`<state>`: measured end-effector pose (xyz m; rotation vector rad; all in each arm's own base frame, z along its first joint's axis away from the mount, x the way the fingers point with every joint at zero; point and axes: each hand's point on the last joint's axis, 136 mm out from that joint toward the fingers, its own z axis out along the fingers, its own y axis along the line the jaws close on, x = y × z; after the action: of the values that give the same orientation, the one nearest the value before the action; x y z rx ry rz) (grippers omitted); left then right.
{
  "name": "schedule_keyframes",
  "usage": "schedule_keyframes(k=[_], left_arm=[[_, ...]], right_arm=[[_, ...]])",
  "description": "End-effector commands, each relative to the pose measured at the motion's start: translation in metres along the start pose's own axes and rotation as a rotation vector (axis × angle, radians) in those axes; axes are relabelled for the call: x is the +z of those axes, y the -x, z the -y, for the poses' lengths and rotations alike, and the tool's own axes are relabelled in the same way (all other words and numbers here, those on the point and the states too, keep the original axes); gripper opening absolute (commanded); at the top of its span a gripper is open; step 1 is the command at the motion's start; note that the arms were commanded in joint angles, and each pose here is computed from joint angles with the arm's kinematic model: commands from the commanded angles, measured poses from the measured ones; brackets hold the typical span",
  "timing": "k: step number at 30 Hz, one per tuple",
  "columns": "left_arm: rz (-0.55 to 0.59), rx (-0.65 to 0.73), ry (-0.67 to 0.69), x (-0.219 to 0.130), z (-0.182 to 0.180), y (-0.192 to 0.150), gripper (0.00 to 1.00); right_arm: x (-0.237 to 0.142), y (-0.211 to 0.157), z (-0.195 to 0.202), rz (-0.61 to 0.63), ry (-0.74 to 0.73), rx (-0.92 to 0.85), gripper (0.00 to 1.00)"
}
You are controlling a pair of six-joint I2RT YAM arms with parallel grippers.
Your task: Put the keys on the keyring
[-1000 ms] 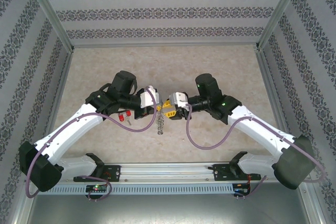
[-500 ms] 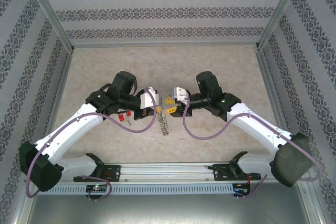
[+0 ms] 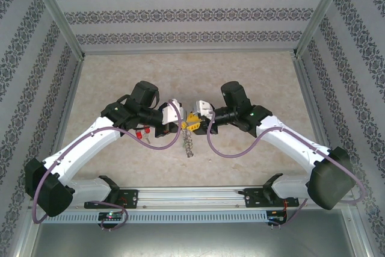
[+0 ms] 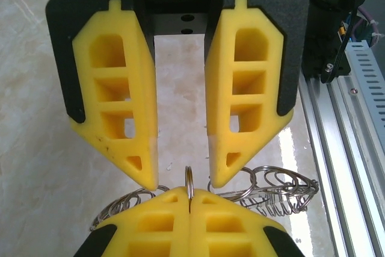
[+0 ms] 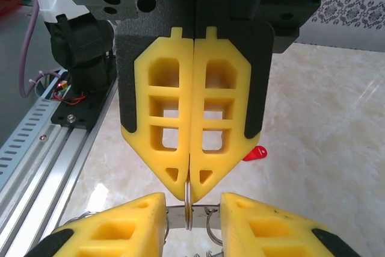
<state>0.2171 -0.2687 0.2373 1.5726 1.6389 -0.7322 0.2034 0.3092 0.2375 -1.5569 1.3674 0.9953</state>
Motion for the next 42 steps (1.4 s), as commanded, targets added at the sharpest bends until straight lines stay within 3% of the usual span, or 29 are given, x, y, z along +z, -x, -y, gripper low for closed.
schedule_keyframes(k=[1,6,9,13,15,17,37,42], left_arm=[[0.09,0.023,0.017,-0.011,-0.004,0.025,0.0],[0.1,0.01,0.013,-0.012,-0.005,0.03,0.0],[0.098,0.006,0.014,-0.011,-0.006,0.03,0.0],[0.103,-0.017,0.023,-0.013,-0.009,0.032,0.05],[0.146,-0.064,-0.013,-0.02,-0.007,0.038,0.23],[0.166,-0.094,-0.029,-0.023,-0.007,0.04,0.3],[0.236,-0.056,-0.002,-0.024,-0.011,0.038,0.39],[0.264,-0.045,-0.049,-0.027,-0.005,0.042,0.29]], right_arm=[[0.003,0.01,-0.007,0.03,0.051,-0.007,0.27],[0.003,0.01,-0.006,0.032,0.045,-0.011,0.16],[0.003,0.011,-0.001,0.034,0.021,-0.016,0.0],[-0.007,0.024,0.015,0.134,-0.083,-0.014,0.0],[-0.016,0.029,0.022,0.2,-0.124,0.004,0.0],[-0.022,0.031,0.024,0.229,-0.135,0.019,0.0],[-0.029,0.044,-0.009,0.333,-0.107,-0.12,0.0],[-0.03,0.052,-0.01,0.35,-0.098,-0.135,0.0]])
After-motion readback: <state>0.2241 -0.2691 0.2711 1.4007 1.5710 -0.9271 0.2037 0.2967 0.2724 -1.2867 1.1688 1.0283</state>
